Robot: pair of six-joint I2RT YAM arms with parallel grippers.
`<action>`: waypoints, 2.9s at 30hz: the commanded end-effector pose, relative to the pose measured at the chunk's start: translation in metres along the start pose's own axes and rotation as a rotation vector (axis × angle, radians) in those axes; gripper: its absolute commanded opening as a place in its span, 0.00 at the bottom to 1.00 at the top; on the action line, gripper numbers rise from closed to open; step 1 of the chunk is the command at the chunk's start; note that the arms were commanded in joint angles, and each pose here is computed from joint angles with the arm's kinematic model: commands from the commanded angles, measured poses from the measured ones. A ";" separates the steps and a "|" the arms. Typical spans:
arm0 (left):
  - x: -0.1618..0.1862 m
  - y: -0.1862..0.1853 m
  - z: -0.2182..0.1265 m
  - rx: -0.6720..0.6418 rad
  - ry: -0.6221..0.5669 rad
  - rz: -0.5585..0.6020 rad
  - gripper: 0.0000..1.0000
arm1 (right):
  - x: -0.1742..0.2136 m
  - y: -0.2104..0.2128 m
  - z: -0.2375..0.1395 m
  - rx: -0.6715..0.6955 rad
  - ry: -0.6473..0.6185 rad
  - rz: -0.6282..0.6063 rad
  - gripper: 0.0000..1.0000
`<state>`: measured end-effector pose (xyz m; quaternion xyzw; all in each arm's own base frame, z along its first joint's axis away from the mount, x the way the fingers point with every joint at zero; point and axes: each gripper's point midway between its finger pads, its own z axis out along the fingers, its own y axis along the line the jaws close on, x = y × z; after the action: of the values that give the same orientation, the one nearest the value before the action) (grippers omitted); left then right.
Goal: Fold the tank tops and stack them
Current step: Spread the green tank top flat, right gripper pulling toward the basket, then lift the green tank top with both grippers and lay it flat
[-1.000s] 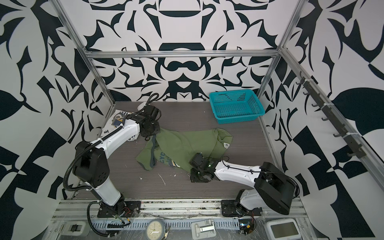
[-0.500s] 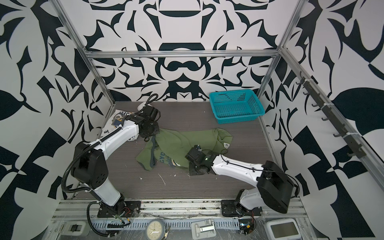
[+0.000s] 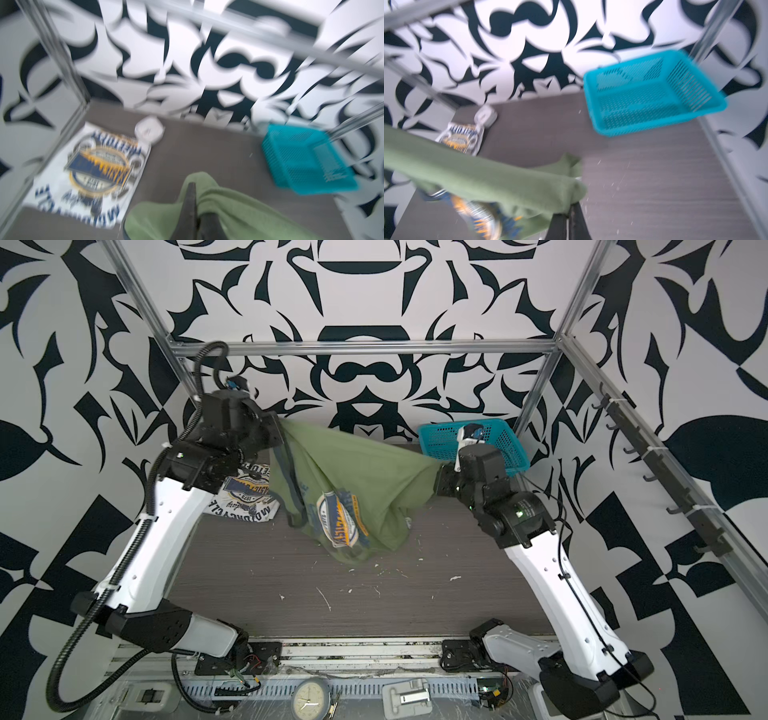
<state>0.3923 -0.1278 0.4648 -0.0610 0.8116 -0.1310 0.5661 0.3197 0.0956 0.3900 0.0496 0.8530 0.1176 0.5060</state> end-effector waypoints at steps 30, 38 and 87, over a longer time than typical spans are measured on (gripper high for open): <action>0.325 0.086 -0.028 -0.309 0.712 -0.150 0.74 | 0.146 -0.083 0.038 0.213 0.326 0.014 0.00; 0.397 0.106 -0.015 -0.340 0.833 -0.388 0.68 | 0.147 -0.082 0.043 0.205 0.329 0.020 0.00; 0.241 0.173 -0.049 -0.487 0.396 -0.300 0.00 | 0.097 -0.114 -0.017 0.368 0.136 -0.002 0.00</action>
<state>0.2695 -0.0037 0.2599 -0.3143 0.8485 -0.0330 0.4245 0.2487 -0.0044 0.3134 0.1369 0.8756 -0.0369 0.4617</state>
